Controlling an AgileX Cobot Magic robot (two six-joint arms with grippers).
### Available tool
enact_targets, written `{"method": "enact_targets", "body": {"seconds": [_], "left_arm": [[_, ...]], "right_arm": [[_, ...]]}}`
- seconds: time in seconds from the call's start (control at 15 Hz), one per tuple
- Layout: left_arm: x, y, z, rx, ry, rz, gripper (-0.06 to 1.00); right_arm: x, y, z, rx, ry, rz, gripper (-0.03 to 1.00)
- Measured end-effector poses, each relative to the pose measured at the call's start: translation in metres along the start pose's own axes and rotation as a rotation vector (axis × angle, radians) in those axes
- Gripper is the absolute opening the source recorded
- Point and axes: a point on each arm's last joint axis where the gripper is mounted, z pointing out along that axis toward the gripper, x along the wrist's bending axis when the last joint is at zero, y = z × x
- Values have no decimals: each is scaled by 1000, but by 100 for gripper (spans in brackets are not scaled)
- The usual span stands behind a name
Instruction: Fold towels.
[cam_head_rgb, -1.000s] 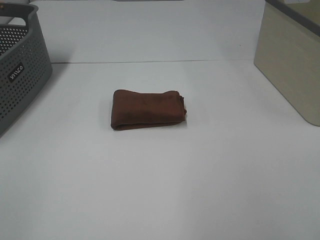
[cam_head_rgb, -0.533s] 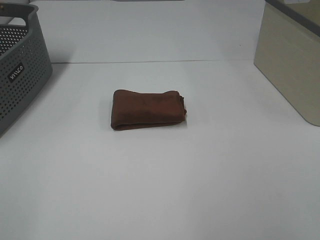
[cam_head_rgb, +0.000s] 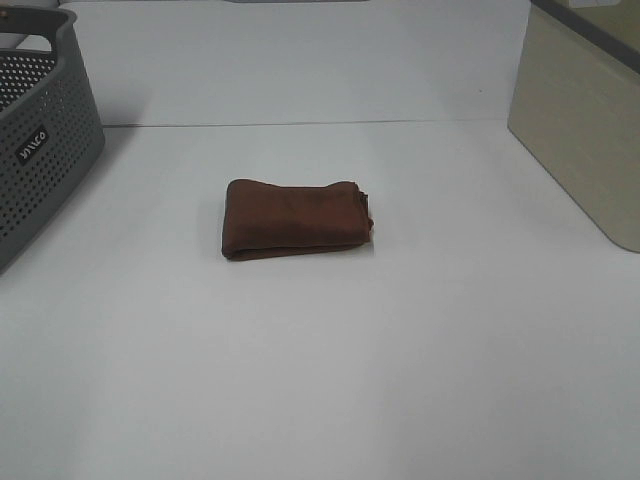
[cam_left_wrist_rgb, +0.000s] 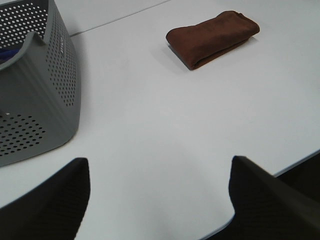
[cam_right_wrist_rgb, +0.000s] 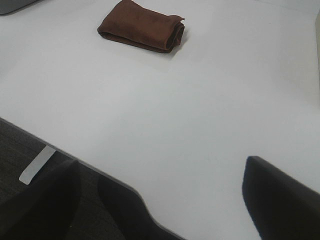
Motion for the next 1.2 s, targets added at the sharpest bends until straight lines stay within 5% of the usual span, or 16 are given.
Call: {"method": "enact_targets", "body": {"seconds": [0.73, 1.2], "left_arm": [[0, 0, 0, 3, 37, -18, 73], [-1, 1, 1, 25, 238, -120, 73]], "right_arm": [[1, 0, 0, -1, -3, 9, 83], [4, -1, -1, -42, -264, 181, 83]]}}
